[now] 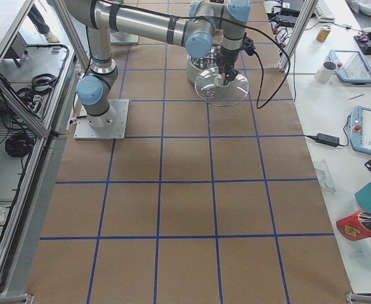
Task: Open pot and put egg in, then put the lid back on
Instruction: 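Carry the egg with the left gripper over the open pot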
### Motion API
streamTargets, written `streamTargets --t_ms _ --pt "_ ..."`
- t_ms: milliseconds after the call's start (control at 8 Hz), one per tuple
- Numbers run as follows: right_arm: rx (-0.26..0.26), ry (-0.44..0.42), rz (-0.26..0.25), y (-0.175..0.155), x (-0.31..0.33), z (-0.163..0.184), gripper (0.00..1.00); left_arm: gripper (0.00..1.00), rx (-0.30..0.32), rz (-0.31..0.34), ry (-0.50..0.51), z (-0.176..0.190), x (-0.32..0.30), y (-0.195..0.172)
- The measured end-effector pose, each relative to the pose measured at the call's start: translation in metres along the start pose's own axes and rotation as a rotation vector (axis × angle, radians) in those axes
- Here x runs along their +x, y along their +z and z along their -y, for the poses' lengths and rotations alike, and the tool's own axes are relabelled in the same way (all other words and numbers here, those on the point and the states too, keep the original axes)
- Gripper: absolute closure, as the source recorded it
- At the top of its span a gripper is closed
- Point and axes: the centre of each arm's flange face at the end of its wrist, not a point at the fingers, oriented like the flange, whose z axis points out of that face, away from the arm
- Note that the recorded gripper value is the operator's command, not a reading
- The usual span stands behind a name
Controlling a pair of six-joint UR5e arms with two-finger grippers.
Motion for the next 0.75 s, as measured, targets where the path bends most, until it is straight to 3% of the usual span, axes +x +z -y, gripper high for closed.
streamTargets --t_ms 375,750 --pt "-0.006 -0.016 0.004 0.003 0.007 -0.004 1.0 1.0 0.067 -0.098 0.325 -0.074 0.095 -0.023" --pt "-0.008 -0.033 0.003 0.004 0.014 -0.006 1.0 1.0 0.092 -0.125 0.443 -0.113 0.15 -0.006"
